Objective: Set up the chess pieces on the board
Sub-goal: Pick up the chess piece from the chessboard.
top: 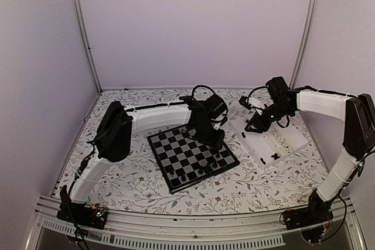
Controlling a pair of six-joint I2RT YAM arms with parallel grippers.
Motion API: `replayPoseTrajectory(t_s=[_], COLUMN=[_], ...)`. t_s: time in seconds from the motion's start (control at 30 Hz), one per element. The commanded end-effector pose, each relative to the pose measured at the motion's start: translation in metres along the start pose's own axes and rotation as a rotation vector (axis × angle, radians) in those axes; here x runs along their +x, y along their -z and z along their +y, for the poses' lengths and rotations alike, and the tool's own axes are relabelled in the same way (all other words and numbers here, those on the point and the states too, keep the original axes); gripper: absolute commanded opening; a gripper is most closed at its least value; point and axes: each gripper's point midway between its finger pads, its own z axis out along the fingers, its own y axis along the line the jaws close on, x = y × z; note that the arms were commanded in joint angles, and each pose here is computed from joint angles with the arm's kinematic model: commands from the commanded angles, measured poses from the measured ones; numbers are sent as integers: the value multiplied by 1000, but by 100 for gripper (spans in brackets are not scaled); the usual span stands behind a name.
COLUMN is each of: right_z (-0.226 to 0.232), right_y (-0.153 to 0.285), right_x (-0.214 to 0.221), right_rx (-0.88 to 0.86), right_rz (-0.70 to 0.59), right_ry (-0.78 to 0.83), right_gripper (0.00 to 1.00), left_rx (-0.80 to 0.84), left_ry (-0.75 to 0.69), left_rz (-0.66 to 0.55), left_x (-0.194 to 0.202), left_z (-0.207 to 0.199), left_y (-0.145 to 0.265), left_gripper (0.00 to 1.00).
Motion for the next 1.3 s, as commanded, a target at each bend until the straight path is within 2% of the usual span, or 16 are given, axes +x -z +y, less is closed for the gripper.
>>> replayPoseTrajectory(t_s=[0.0,0.3,0.43,0.6,0.87,1.27], right_z=[0,2,2,2,3,4], right_y=[3,1,1,0,-2,-6], right_x=[-1,0,-1,0,1,4], right_rx=[0,-11,-15,-17,-24,-36], right_rz=[-16,-14,-16,-12,-9,1], right_ry=[-6,-10,-10,-13,-15,-21], right_gripper=[43,43,43,43,42,42], left_rx=[-26,-86,-93,-111,-199,-175], left_ry=[-19,-5,-23,-36,-85,-210], left_rz=[48,89,94,88,108,99], left_x=[13,23,25,24,34,37], left_z=[1,20,22,24,36,25], left_y=[-10,-12,-15,-18,-24,-37], left_gripper=[44,39,31,27,26,22])
